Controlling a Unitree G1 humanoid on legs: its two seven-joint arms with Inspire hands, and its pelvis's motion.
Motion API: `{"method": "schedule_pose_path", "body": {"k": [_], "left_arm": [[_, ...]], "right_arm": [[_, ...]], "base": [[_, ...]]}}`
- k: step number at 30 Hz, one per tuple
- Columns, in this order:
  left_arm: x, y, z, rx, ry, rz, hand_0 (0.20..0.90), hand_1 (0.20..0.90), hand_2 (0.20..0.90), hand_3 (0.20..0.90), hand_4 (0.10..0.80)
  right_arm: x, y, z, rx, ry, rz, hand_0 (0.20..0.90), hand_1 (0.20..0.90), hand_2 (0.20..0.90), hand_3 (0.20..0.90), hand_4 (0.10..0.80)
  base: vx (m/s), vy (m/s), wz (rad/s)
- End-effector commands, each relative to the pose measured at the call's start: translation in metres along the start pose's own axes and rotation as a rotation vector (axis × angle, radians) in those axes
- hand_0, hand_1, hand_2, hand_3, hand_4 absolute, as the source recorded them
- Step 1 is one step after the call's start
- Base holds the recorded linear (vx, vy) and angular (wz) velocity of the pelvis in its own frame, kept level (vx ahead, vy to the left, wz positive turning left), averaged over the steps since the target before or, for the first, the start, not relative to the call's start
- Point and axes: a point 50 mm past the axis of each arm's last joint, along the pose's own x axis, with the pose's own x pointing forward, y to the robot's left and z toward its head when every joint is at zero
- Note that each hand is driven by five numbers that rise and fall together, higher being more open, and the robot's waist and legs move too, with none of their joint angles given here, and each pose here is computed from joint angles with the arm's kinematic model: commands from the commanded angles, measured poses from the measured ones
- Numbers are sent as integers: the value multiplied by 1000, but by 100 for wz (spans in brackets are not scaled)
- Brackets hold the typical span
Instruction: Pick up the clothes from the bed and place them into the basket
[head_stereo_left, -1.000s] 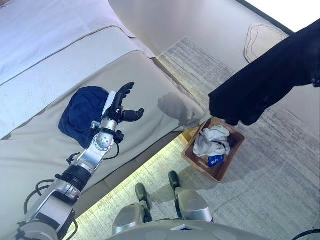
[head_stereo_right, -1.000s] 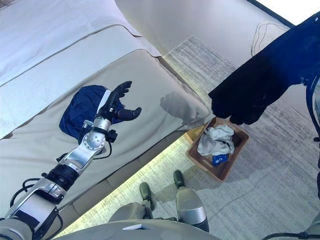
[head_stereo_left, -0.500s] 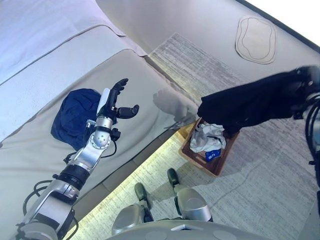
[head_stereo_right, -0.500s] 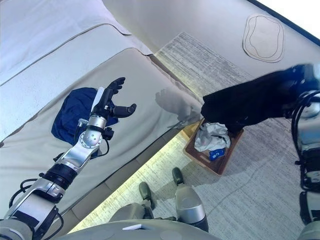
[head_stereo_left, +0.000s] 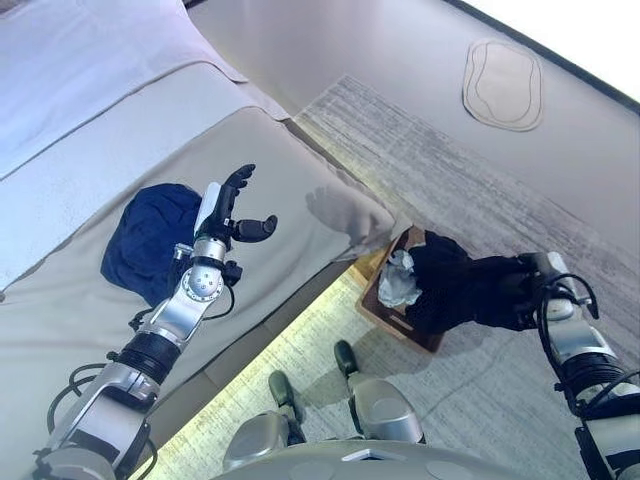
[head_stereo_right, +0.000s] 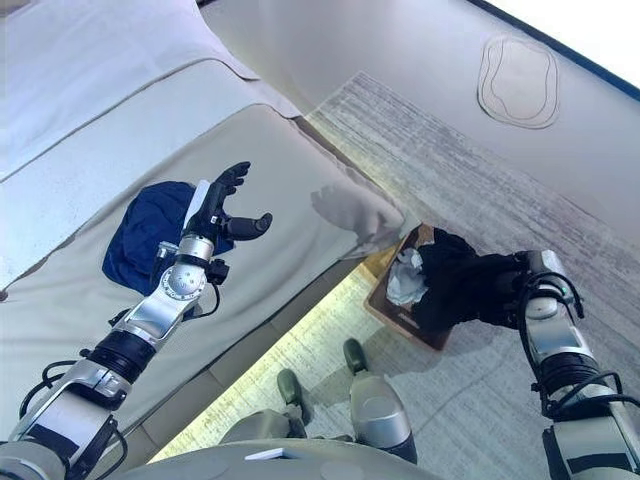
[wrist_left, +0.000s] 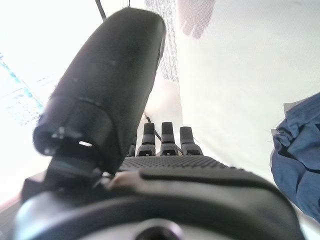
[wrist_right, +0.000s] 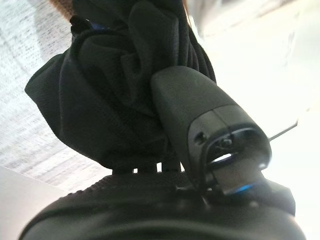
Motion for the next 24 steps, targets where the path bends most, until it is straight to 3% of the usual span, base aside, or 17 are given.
{"method": "schedule_pose_path", "body": {"k": [1,9,16,17,18,19,24], "left_arm": [[0,-11,22,-36,-129,1,900,900,900,900,800],[0,-9,23,-24,-142,-32,900,900,900,900,800],[-5,-11,18,-16,-136,-64,900,900,900,900,800],[-5,-12,18,-16,-136,-65,900,900,900,900,800],[-5,-12,18,-16,-136,-68,900,900,900,900,800],[-5,-11,19,-16,-136,-70,900,900,900,900,800],[-7,-11,18,-17,-140,-72,900,900,900,900,800]], "right_arm": [[8,-22,14,-55,-73,-105,300,300,300,200,100],[12,-3,10,105,-24,-98,300,300,300,200,100],[8,18,-4,38,-15,-11,300,300,300,200,100],[7,21,-6,26,-5,-4,582,582,582,529,429],[6,23,-9,17,4,-3,582,582,582,529,429],[6,23,-11,6,11,-2,900,900,900,900,800],[5,30,-20,-48,62,18,900,900,900,900,800]], "base": [[-3,-37,4],[2,-42,8],[39,-39,3],[25,-25,6],[24,-21,8],[21,-17,11],[30,-13,8]]}}
